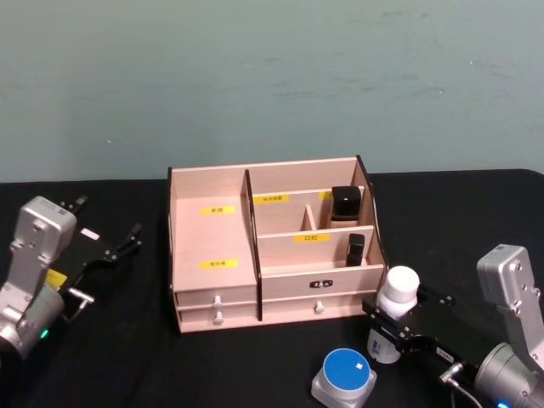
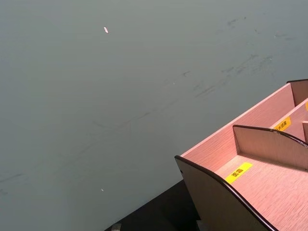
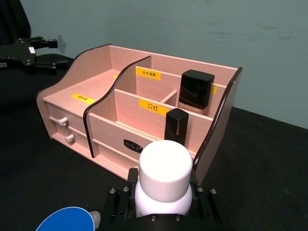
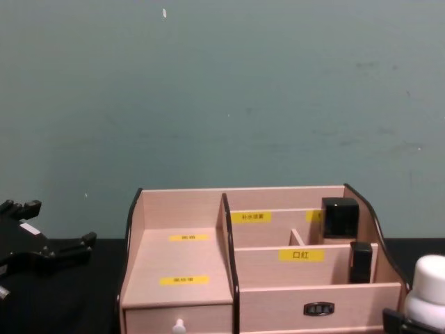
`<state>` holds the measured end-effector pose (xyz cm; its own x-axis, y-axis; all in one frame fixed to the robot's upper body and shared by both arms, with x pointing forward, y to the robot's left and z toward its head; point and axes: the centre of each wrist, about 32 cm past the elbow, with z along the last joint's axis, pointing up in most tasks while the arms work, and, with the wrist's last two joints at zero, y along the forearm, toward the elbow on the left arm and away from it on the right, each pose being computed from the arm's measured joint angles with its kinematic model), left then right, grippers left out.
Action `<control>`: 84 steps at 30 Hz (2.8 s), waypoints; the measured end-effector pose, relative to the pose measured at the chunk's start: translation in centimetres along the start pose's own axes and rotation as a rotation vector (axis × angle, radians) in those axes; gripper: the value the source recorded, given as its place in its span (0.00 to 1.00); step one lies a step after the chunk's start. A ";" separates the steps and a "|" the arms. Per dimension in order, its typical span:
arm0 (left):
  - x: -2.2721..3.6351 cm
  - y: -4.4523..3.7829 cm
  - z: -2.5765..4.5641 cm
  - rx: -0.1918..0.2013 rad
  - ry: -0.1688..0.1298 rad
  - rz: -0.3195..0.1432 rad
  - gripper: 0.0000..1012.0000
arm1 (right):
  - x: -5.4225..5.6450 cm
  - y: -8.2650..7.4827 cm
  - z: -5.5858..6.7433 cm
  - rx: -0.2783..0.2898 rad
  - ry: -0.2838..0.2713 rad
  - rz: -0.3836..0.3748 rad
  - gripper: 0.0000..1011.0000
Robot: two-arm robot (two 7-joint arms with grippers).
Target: Pick up the facial cleanser and watermelon frost from the table and place them into the tiered storage box.
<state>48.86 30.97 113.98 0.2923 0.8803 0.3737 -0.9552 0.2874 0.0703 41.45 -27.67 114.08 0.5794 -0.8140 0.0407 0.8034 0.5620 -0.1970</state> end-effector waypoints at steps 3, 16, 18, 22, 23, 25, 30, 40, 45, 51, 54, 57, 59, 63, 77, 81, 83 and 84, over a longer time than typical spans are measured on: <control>0.00 0.00 0.00 0.000 0.000 0.000 1.00 | 0.0 -0.2 0.1 0.013 0.002 0.007 0.59; 0.00 0.00 0.00 0.000 0.000 0.000 1.00 | -0.3 0.3 3.4 0.108 -0.013 0.020 0.59; 0.00 0.00 0.00 0.000 0.000 0.000 1.00 | -0.2 0.6 4.3 0.133 -0.018 0.028 0.59; 0.00 0.00 0.00 0.000 0.000 0.000 1.00 | -0.2 1.8 6.0 0.178 -0.038 0.061 0.59; 0.00 0.00 0.00 0.000 0.000 0.000 1.00 | -0.2 2.1 6.2 0.182 -0.043 0.068 0.59; 0.00 0.00 0.00 0.000 0.000 0.000 1.00 | -0.1 2.6 6.6 0.192 -0.051 0.081 0.59; 0.00 0.00 0.00 0.000 0.000 0.000 1.00 | 0.3 4.5 8.1 0.216 -0.092 0.115 0.59; 0.00 0.00 0.00 0.000 0.000 0.000 1.00 | 1.8 7.5 9.2 0.241 -0.130 0.142 0.59; 0.00 0.00 0.00 0.000 0.000 0.000 1.00 | 2.3 8.6 9.4 0.249 -0.125 0.157 0.59; 0.00 0.00 0.00 0.000 0.000 0.000 1.00 | 2.6 10.0 9.3 0.254 -0.116 0.181 0.59; 0.00 0.00 0.00 0.000 0.000 0.000 1.00 | 2.6 10.7 9.2 0.252 -0.113 0.190 0.59; 0.00 0.00 0.00 0.000 0.000 0.000 1.00 | 2.7 11.2 9.0 0.249 -0.111 0.196 0.59; 0.00 0.00 0.00 0.000 0.000 0.000 1.00 | 2.7 11.6 9.0 0.247 -0.111 0.199 0.59; 0.00 0.00 0.00 0.000 0.000 0.000 1.00 | 2.5 12.3 9.0 0.242 -0.117 0.206 0.59; 0.00 0.00 0.00 0.000 0.000 0.000 1.00 | 2.6 13.2 10.1 0.217 -0.135 0.195 0.59; 0.00 0.00 0.00 0.000 0.000 0.000 1.00 | 2.7 13.5 10.2 0.211 -0.131 0.191 0.59; 0.00 0.00 0.00 0.000 0.000 0.000 1.00 | 2.7 13.6 10.2 0.211 -0.130 0.192 0.59; 0.00 0.00 0.00 0.000 0.000 0.000 1.00 | 2.7 13.8 10.2 0.211 -0.127 0.193 0.59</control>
<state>48.86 30.97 113.98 0.2923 0.8803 0.3738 -0.9552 0.2873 0.0703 55.53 -20.65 121.42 0.7260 -0.6717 0.1473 0.6797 0.7334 -0.0058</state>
